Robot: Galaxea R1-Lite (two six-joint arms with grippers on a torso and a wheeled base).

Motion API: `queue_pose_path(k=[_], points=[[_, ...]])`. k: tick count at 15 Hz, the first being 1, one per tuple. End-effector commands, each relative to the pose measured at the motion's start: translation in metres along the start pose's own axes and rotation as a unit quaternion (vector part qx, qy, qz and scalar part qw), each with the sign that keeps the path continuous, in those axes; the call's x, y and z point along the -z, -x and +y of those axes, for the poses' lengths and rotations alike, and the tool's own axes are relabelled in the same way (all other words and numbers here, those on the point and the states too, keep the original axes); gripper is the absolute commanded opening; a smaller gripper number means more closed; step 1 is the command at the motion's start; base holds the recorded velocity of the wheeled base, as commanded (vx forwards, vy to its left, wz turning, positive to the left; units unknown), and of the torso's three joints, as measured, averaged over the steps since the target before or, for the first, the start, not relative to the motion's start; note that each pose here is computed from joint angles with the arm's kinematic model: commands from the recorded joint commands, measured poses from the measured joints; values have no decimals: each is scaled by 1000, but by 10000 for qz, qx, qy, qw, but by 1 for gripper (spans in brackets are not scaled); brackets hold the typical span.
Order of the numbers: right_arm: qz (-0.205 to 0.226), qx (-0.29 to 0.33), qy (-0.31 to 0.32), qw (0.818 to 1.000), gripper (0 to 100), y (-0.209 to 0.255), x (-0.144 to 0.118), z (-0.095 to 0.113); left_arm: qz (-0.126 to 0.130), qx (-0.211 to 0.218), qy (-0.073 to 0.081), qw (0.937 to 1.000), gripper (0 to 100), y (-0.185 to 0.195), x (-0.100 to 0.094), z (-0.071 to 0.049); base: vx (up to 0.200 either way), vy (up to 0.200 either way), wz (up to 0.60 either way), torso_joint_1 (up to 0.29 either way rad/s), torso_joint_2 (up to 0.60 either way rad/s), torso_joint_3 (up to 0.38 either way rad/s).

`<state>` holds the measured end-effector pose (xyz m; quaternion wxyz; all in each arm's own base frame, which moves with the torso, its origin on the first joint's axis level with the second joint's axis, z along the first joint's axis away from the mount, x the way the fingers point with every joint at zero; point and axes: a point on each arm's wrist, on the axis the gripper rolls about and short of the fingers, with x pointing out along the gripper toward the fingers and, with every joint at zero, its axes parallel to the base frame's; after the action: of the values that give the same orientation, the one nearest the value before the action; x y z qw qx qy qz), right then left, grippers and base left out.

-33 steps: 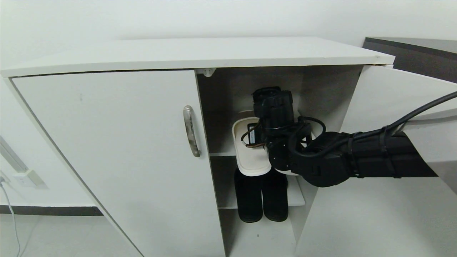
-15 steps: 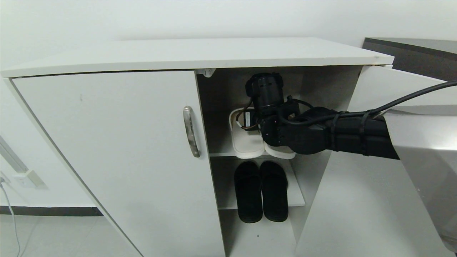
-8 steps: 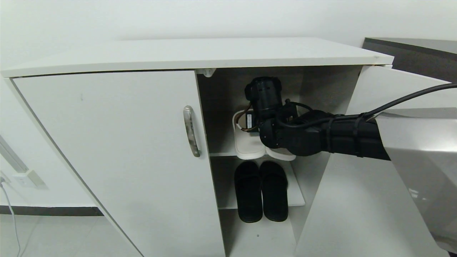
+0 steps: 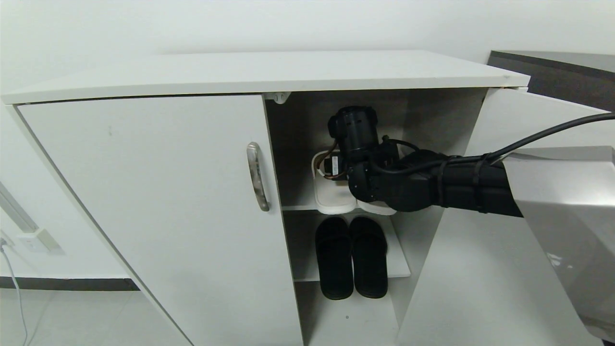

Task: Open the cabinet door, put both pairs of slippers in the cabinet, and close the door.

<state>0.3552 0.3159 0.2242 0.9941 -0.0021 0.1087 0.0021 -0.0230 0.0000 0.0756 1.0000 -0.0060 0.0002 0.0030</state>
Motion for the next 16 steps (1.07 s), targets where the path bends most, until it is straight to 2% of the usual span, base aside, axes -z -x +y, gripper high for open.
queue_pose_path(k=[1,6,10,14,16], points=[[3,-16,2,10000,100,4,-2,-1,13,-1,2,10000,0,0,0,0,0,0,0,0,0,0],[77,-149,35,9999,100,27,-1,-1,6,-1,2,10000,0,0,0,0,0,0,0,0,0,0],[136,-111,-26,9998,100,54,-3,-12,-2,-1,2,10000,0,0,0,0,0,0,0,0,0,0],[98,-383,-104,9992,100,90,-2,-21,-2,-1,32,10000,0,0,0,0,0,0,0,0,0,0],[108,-612,-105,9980,100,111,7,-32,-2,-1,25,10000,0,0,0,0,0,0,0,0,0,0]])
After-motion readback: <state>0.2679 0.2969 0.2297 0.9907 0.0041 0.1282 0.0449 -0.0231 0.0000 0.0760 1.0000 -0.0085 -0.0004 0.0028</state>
